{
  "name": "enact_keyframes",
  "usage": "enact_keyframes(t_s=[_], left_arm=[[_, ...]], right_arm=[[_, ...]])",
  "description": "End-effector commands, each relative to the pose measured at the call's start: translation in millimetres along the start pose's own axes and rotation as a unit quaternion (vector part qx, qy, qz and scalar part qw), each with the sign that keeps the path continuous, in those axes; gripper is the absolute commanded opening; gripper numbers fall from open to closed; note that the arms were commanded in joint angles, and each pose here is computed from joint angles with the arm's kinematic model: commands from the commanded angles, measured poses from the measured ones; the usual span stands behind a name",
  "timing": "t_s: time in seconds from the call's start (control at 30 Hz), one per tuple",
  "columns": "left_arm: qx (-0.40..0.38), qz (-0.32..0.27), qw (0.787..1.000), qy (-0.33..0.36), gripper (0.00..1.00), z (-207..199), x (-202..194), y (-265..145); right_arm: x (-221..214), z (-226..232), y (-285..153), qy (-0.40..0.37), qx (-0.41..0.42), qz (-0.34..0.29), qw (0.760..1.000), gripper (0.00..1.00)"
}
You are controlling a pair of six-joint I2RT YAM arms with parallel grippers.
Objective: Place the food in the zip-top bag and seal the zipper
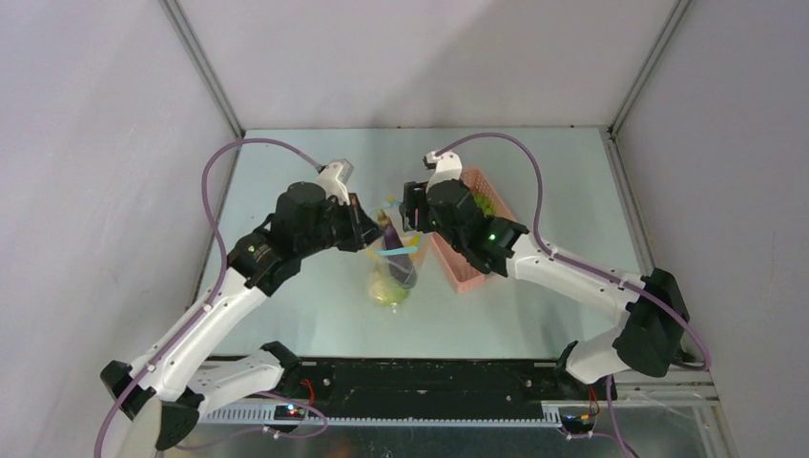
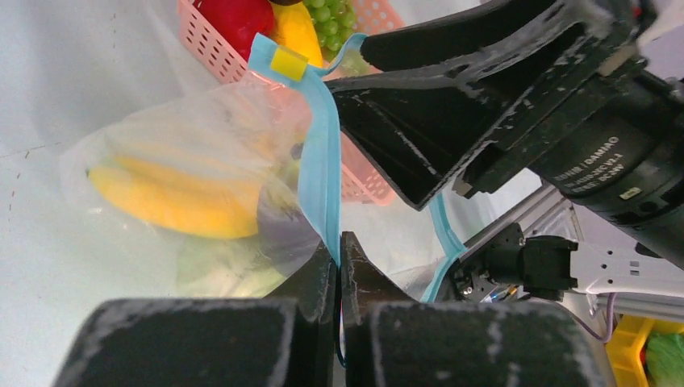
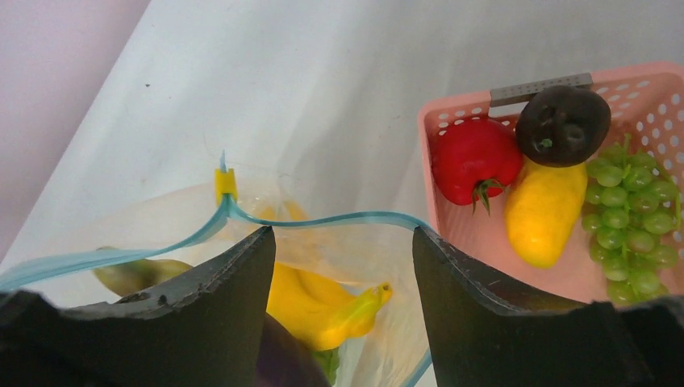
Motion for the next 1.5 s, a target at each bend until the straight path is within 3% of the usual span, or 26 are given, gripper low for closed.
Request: enact_keyframes(t_s=[0.0,0.2,0.3,0.37,0.43,0.5,0.77,0.93,1.17,1.47], left_arm=[[-0.009,-0.057,0.998,0.014,0.03,-5.0,15.1,-8.7],[0.095,-0.049,0.994,-0.009,0.03,9.2,17.5,0.8],[0.188,0.0,0.982,-0.016,0.03,23.6,13.1,15.3],[0.203,0.036,0.978,-0.006,0.01,21.5,18.4,21.8],[0.196,0.081,0.977,0.003,0.0,21.6,14.3,30.2],[0.165,0.083,0.983,0.007,0.0,17.1,14.6,31.9],[0.109,-0.013,0.994,0.026,0.02,10.9,19.7,5.2],[0.097,-0.049,0.994,0.026,0.03,9.1,21.3,-5.3],[0.093,-0.05,0.994,0.025,0.02,8.5,21.7,-6.0],[0.092,-0.046,0.994,0.027,0.02,8.4,21.1,-4.6]], right_arm=[[6.6,5.4,-4.1,-0.026,-0.008,0.0,1.0,0.67],[15.3,3.1,-21.8,-0.065,0.006,-0.004,0.998,0.68],[21.6,0.4,-33.3,-0.063,0.007,-0.008,0.998,0.68],[25.1,-1.3,-40.1,-0.059,0.008,-0.012,0.998,0.68],[28.7,-4.6,-46.2,-0.051,0.007,-0.02,0.999,0.68],[32.0,-10.9,-51.2,-0.038,-0.001,-0.027,0.999,0.69],[31.3,-61.4,-51.2,0.029,-0.071,-0.016,0.997,0.69],[14.0,-90.7,-28.5,0.047,-0.12,0.029,0.991,0.69],[-17.3,-108.0,17.7,0.045,-0.142,0.094,0.984,0.69],[-40.1,-120.0,60.7,0.051,-0.146,0.124,0.98,0.68]])
Point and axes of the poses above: each gripper's point midway between its finger pads, its own y axis out along the fingers, its own z axis along the line the jaws close on, x = y × z, the point moved 10 cm from there along -y, back along the fingers, and after that the axes turned 2 degrees about y, right-handed, at the moved point
